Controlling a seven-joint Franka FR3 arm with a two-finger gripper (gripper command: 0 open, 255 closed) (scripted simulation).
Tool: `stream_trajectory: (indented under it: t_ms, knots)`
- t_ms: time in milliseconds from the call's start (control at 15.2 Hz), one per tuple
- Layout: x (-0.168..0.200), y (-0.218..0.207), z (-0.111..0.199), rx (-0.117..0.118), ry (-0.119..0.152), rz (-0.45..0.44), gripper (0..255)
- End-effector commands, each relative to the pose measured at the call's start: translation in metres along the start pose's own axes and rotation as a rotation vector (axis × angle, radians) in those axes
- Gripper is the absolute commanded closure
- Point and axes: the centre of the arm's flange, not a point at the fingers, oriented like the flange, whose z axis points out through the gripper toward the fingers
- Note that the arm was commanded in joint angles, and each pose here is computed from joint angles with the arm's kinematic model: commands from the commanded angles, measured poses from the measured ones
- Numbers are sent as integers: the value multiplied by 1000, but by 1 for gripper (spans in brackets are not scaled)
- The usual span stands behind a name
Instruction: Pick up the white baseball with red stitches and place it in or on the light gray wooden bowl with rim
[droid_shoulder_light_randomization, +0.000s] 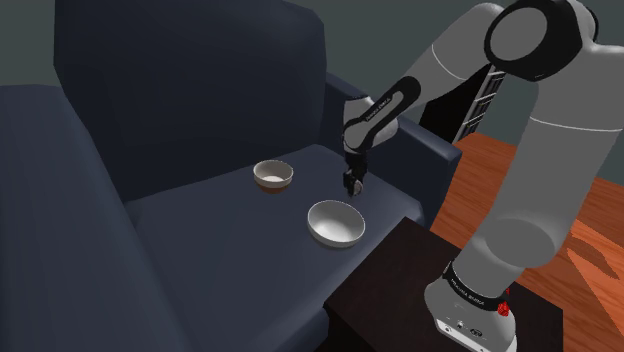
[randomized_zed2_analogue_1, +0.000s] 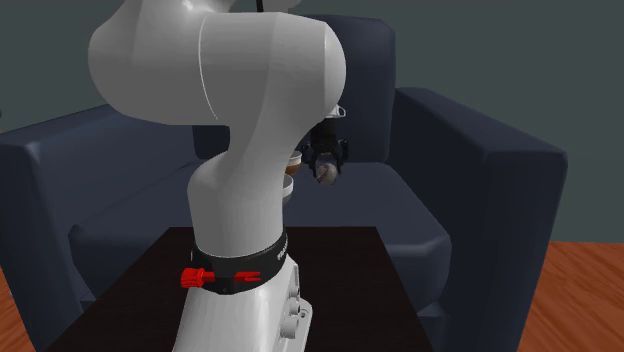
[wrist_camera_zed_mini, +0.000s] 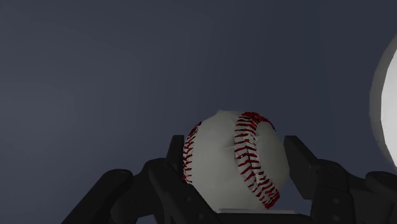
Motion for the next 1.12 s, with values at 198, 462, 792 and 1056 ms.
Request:
stream_trajectory:
  t_ms: [198, 462, 792, 1056]
  knots:
    - [-6, 2, -26, 0, 0, 0, 255]
    - [-10, 4, -47, 0, 0, 0, 255]
    - [-15, 6, -73, 0, 0, 0, 255]
    - [-20, 8, -93, 0, 0, 0, 255]
